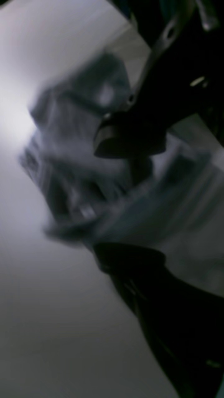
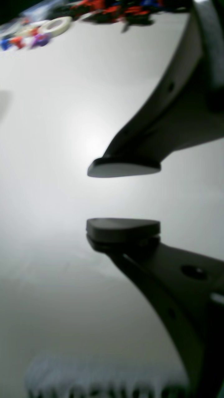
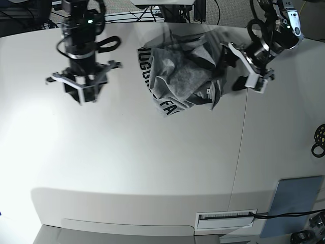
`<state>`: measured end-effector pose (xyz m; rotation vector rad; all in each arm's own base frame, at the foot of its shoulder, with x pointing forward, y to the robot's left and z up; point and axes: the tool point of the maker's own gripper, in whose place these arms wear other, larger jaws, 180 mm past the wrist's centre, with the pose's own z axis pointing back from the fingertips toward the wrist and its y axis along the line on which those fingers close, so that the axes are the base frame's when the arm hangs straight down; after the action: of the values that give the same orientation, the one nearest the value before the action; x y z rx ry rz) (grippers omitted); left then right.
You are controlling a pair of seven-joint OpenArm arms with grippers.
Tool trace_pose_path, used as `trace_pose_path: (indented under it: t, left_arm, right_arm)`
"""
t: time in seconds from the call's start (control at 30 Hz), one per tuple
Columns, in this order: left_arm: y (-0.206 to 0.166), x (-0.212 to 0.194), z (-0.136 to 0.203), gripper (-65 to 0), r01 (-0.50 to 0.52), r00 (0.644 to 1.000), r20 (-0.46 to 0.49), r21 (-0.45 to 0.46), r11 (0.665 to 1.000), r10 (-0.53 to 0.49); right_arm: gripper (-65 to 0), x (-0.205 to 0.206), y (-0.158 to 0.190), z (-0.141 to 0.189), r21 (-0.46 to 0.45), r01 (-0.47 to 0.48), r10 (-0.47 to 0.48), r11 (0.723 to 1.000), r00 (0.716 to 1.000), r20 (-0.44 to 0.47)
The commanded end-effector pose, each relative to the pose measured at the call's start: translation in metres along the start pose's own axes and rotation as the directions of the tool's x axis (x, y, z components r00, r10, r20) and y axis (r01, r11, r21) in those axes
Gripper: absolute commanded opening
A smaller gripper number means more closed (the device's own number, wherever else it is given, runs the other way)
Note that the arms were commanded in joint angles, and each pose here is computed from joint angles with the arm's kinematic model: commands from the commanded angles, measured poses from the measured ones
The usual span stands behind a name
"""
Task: Fold the T-shirt properly
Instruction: 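Grasp the bunched shirt with the left gripper and pull it flat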
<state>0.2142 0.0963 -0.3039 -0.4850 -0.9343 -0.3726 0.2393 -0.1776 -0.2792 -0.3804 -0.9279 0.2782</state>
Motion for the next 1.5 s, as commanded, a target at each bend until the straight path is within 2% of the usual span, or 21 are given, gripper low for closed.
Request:
trace_pose_path:
  t: [0.0, 0.07, 0.23, 0.43, 0.57, 0.8, 0.97, 1.03, 1.17, 1.23, 1.37, 1.47]
  left_arm:
    - [-0.011, 0.016, -0.002, -24.7, 0.022, 0.998, 0.054, -0.038, 0.999, -0.02]
    - [-0.028, 0.022, -0.014, -24.7, 0.028, 0.998, 0.061, -0.089, 0.996, -0.022]
    - [-0.061, 0.041, -0.044, -24.6, 0.067, 0.996, 0.067, -0.152, 0.986, -0.057]
    - [-0.1, 0.052, -0.067, -24.6, 0.17, 0.985, 0.077, -0.203, 0.964, -0.157]
    - [-0.109, 0.044, -0.084, -24.6, 0.206, 0.979, 0.04, -0.145, 0.968, -0.202]
    - [-0.104, 0.001, -0.112, -24.6, 0.211, 0.968, -0.118, -0.108, 0.972, -0.223]
    - [-0.1, 0.003, -0.115, -24.9, 0.198, 0.971, -0.117, -0.089, 0.976, -0.207]
    - [-0.098, 0.003, -0.115, -31.0, 0.187, 0.974, -0.117, -0.076, 0.979, -0.195]
    - [-0.098, 0.003, -0.115, -55.2, 0.186, 0.974, -0.116, -0.076, 0.98, -0.194]
    - [-0.098, 0.003, -0.115, -63.1, 0.184, 0.975, -0.117, -0.072, 0.98, -0.191]
    - [-0.09, 0.008, -0.11, -64.3, 0.148, 0.981, -0.122, -0.019, 0.989, -0.15]
    - [-0.088, 0.017, -0.099, -64.3, 0.173, 0.978, -0.116, -0.009, 0.985, -0.173]
  right_arm:
    - [-43.1, 0.005, -0.013, 0.002, -0.029, 0.002, -0.001, 1.0, 1.0, 0.03]
    - [-43.1, -0.007, -0.026, 0.003, -0.049, 0.014, -0.015, 0.999, 1.0, -0.005]
    - [-43.1, -0.033, -0.05, 0.009, -0.101, 0.022, -0.03, 0.995, 0.997, -0.078]
    - [-43.1, -0.05, -0.058, 0.015, -0.123, 0.011, -0.027, 0.992, 0.991, -0.132]
    - [-43.1, -0.054, -0.058, 0.015, -0.123, 0.011, -0.03, 0.992, 0.988, -0.153]
    - [-43.1, -0.059, -0.058, 0.016, -0.123, 0.01, -0.033, 0.992, 0.983, -0.179]
    - [-43.1, -0.059, -0.058, 0.016, -0.123, 0.011, -0.033, 0.992, 0.983, -0.179]
    - [-43.1, -0.059, -0.058, 0.016, -0.123, 0.011, -0.033, 0.992, 0.983, -0.179]
    - [-43.1, -0.059, -0.058, 0.016, -0.123, 0.011, -0.033, 0.992, 0.983, -0.179]
    - [-43.1, -0.059, -0.058, 0.016, -0.123, 0.011, -0.033, 0.992, 0.983, -0.178]
    - [-43.1, -0.058, -0.058, 0.016, -0.123, 0.011, -0.032, 0.992, 0.984, -0.176]
    - [-43.1, -0.056, -0.058, 0.016, -0.123, 0.011, -0.031, 0.992, 0.986, -0.163]
